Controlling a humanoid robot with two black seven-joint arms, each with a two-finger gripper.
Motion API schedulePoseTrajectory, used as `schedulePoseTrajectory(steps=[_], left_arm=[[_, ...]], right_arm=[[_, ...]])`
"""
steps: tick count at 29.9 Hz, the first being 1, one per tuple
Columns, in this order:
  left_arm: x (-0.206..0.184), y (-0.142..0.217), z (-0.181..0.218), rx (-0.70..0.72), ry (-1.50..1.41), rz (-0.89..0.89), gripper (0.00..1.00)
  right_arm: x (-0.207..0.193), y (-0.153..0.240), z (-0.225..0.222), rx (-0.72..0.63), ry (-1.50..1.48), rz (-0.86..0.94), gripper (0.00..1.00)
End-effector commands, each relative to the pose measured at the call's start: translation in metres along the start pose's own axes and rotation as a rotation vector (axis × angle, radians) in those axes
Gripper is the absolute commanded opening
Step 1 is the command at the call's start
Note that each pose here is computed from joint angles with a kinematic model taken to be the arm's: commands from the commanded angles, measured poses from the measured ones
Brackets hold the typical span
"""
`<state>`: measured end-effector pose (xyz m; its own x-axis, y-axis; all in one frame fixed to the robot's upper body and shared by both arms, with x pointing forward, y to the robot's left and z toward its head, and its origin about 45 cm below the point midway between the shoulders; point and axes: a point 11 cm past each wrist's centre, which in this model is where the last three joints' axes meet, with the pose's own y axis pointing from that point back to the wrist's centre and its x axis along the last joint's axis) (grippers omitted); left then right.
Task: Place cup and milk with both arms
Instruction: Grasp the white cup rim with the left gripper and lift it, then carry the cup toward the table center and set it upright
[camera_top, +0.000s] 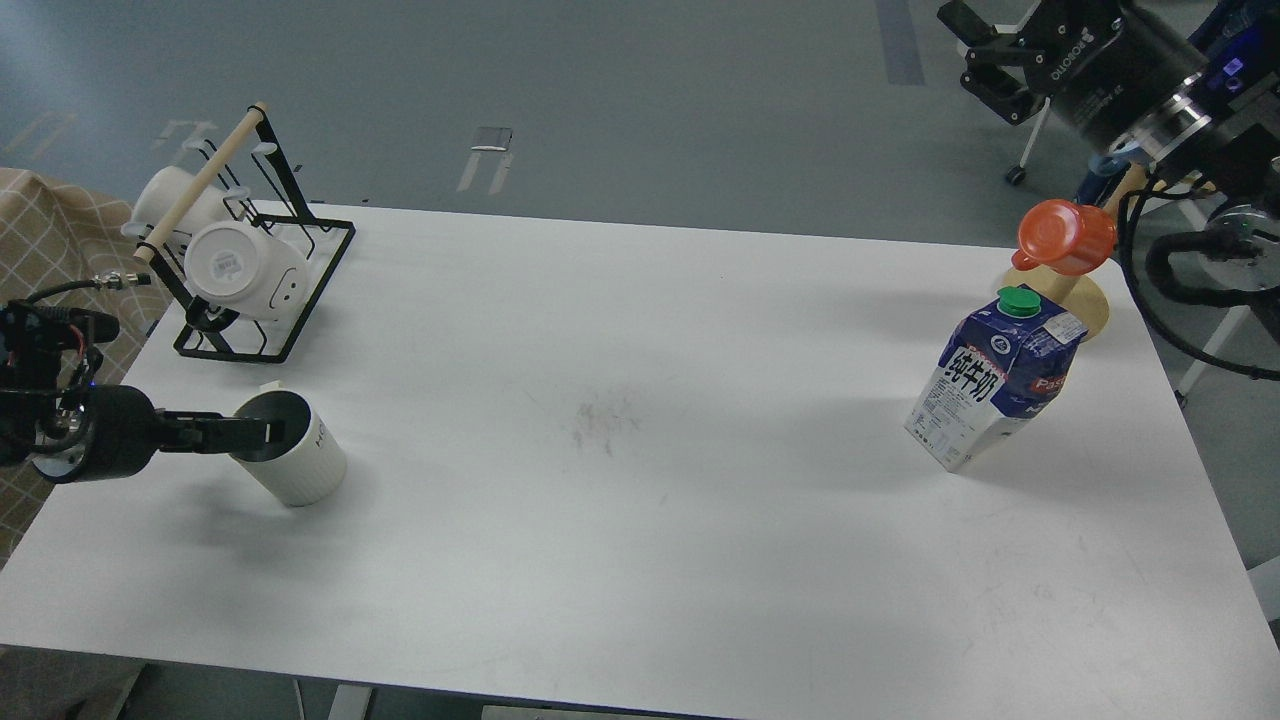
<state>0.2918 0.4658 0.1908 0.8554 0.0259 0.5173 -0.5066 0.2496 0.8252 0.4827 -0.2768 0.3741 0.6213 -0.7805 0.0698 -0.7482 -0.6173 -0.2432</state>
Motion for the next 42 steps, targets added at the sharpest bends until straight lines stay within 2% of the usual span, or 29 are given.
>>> schedulePoseTrajectory(steps=[1,2,3,4,6,16,24,31,39,42], left_arm=[[-0.002,0.000,0.000,-0.001,0.004,-0.007,0.52],[-0.002,0.000,0.000,-0.001,0.004,-0.005,0.37],[-0.002,0.000,0.000,-0.002,0.008,-0.004,0.26],[-0.002,0.000,0.000,-0.002,0.008,-0.004,0.21],[-0.002,0.001,-0.002,0.003,0.002,-0.008,0.00],[0.000,0.006,-0.004,0.011,-0.001,-0.003,0.00],[0.013,0.013,0.018,-0.042,-0.050,0.019,0.00],[0.039,0.018,0.100,-0.225,-0.205,0.070,0.00],[0.081,0.007,0.172,-0.294,-0.309,0.192,0.00],[0.091,0.001,0.187,-0.288,-0.321,0.219,0.00]], right_arm=[[0.000,0.003,0.004,-0.007,-0.005,0.002,1.00],[-0.001,0.003,0.004,-0.008,-0.006,0.000,1.00],[-0.001,0.004,0.006,-0.010,-0.008,0.001,1.00],[0.000,0.005,0.006,-0.012,-0.008,0.002,1.00],[-0.001,0.006,0.008,-0.013,-0.011,0.003,1.00],[-0.001,0.008,0.012,-0.021,-0.016,0.004,1.00],[0.000,0.009,0.012,-0.020,-0.016,0.007,1.00],[0.002,0.006,0.003,0.004,-0.013,0.014,1.00],[0.006,-0.015,-0.030,0.061,0.030,0.009,1.00],[0.006,-0.027,-0.044,0.089,0.045,0.008,1.00]])
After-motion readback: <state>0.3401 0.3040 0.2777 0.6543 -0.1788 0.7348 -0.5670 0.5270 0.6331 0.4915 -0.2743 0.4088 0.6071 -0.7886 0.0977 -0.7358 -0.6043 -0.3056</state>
